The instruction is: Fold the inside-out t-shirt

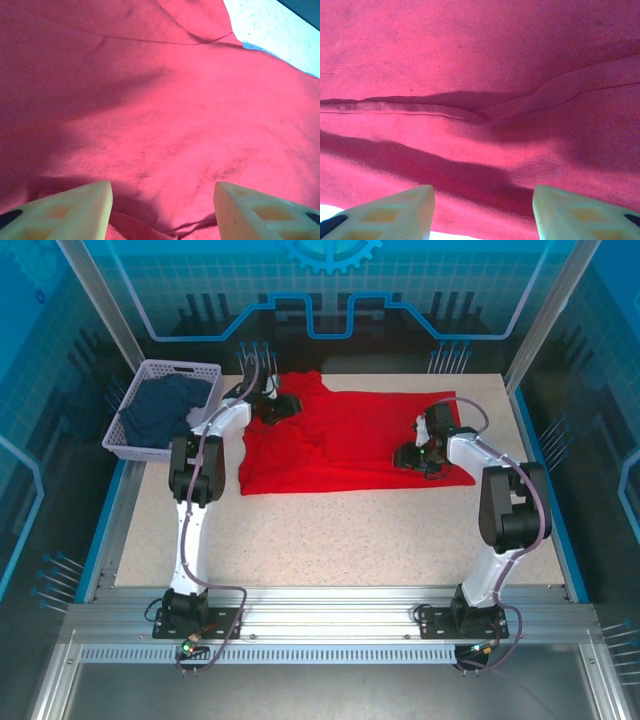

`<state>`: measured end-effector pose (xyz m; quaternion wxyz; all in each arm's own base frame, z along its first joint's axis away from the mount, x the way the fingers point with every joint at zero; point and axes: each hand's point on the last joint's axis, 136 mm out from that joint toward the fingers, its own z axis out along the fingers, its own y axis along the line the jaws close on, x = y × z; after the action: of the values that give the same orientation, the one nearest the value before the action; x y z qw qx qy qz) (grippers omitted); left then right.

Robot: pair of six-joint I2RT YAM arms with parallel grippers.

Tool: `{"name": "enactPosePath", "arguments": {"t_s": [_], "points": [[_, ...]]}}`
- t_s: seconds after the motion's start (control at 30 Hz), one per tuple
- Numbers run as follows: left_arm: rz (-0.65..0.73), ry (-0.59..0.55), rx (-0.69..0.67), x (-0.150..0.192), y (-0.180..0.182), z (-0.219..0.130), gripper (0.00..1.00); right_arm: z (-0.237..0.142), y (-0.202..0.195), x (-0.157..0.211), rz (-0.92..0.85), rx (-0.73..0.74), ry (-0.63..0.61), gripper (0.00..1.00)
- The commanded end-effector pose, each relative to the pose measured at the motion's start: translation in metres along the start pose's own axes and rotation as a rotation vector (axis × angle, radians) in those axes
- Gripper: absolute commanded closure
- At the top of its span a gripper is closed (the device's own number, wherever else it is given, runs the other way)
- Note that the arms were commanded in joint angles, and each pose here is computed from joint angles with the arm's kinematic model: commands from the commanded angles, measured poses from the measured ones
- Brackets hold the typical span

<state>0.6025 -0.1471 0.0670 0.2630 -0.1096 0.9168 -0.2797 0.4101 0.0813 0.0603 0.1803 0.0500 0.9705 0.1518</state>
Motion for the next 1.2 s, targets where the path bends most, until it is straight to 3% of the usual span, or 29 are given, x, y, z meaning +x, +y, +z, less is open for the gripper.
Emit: {"name": "enactPosePath", "arguments": {"t_s": [0.0, 0.2, 0.43, 0.6, 0.8, 1.07, 1.17], "points": [[0.005, 0.015, -0.026, 0.000, -0.005, -0.020, 0.42, -0.017, -0.020, -0.008, 0.019, 0.047, -0.035, 0.44], [-0.035, -0.033, -0.006, 0.036, -0.011, -0.080, 0.40, -0.022, -0.071, -0.015, 0.170, 0.110, -0.033, 0.45], [-0.142, 0.043, 0.026, 0.121, 0.012, -0.097, 0.40, -0.012, -0.125, -0.009, 0.267, 0.245, 0.035, 0.47], [-0.168, 0.104, -0.041, 0.156, 0.042, -0.094, 0.40, 0.000, -0.136, 0.009, 0.264, 0.302, 0.155, 0.48], [-0.198, 0.152, -0.132, 0.204, 0.072, -0.110, 0.40, -0.016, -0.151, 0.040, 0.240, 0.423, 0.239, 0.49], [-0.298, 0.210, -0.213, 0.286, 0.107, -0.146, 0.40, -0.040, -0.139, 0.098, 0.286, 0.436, 0.259, 0.49], [-0.349, 0.199, -0.186, 0.302, 0.099, -0.161, 0.40, -0.046, -0.127, 0.119, 0.326, 0.385, 0.233, 0.50]]}}
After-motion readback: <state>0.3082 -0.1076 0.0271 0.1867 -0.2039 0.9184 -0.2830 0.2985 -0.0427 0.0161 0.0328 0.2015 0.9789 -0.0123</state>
